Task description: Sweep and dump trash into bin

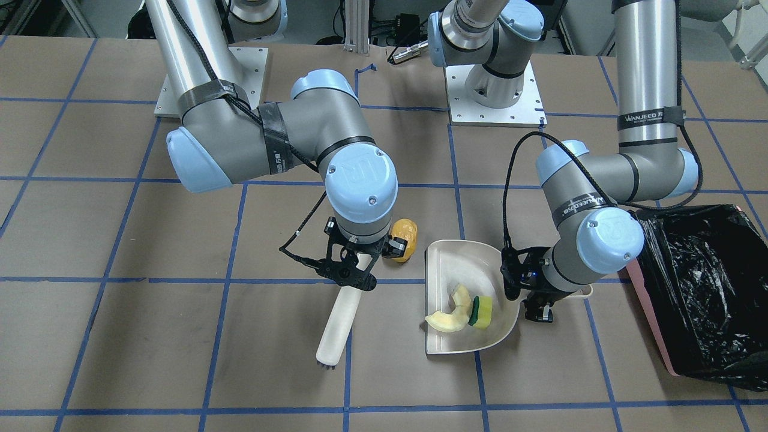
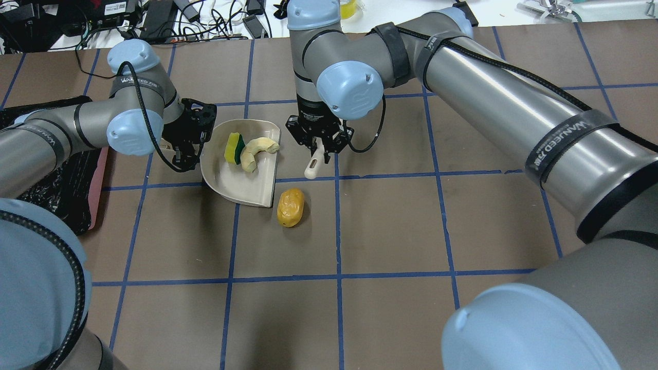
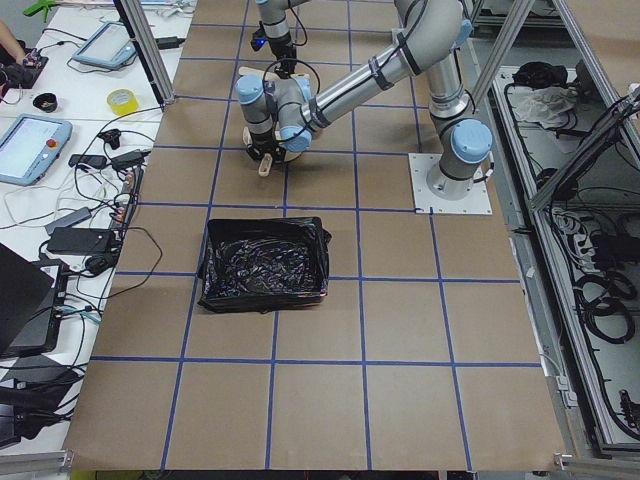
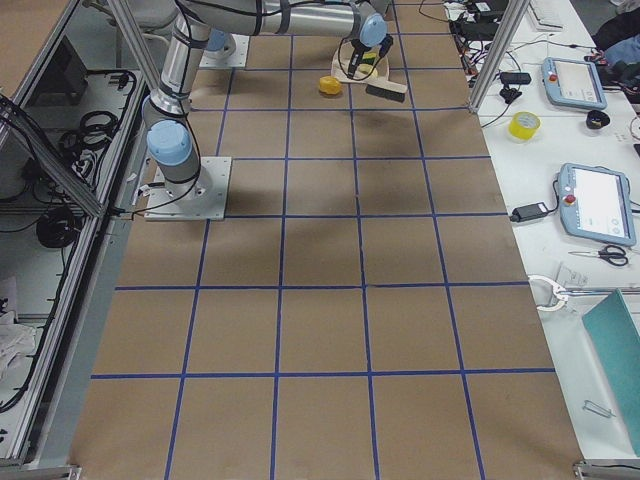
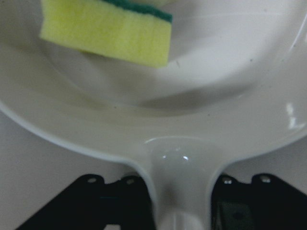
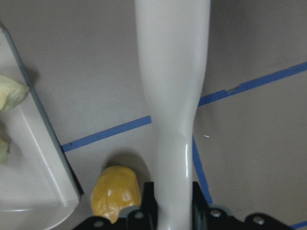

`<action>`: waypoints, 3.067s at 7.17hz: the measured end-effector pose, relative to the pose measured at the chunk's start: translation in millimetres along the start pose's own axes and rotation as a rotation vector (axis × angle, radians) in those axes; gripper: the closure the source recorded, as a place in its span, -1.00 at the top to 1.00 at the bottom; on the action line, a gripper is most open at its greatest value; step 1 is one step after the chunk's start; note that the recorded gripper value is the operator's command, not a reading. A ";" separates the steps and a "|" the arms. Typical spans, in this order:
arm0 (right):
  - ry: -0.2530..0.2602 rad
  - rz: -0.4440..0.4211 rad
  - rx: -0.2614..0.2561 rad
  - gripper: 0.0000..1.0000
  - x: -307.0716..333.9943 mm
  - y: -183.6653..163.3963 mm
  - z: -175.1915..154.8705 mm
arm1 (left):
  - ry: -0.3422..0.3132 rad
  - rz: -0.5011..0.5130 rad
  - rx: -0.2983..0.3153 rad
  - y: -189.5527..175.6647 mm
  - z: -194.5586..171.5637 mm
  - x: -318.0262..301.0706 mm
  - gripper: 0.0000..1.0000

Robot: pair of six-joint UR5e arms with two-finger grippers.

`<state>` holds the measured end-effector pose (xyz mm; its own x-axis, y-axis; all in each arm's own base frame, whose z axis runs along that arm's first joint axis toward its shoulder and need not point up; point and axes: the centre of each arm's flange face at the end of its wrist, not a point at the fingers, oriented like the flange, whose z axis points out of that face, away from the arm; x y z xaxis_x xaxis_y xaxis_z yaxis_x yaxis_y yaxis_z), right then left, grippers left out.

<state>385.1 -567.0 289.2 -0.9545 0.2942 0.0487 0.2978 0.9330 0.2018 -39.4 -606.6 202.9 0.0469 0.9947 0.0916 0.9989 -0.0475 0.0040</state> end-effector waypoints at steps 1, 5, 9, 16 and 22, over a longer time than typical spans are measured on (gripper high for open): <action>0.027 -0.021 -0.017 -1.00 14.5 13.7 10.7 | 0.011 -0.009 0.003 4.6 0.4 13.9 -1.00; 0.005 0.013 0.018 -1.00 15.1 120.5 38.4 | 0.011 -0.092 0.004 20.5 5.7 60.1 -1.00; -0.013 0.022 0.036 -1.00 -3.1 175.8 81.4 | -0.001 -0.106 0.003 15.6 15.3 81.0 -1.00; -0.207 0.156 0.086 -1.00 -55.5 188.2 79.3 | -0.006 -0.109 0.003 16.9 15.3 77.7 -1.00; -0.342 0.212 0.039 -1.00 -131.5 193.9 49.9 | -0.007 -0.110 0.003 17.2 15.5 76.7 -1.00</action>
<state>569.1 -414.4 273.1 -0.8143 0.5264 -0.2446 0.4939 0.8497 0.1845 -18.5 -529.7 194.5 -0.0625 0.9945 0.0840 0.9980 0.0619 0.0106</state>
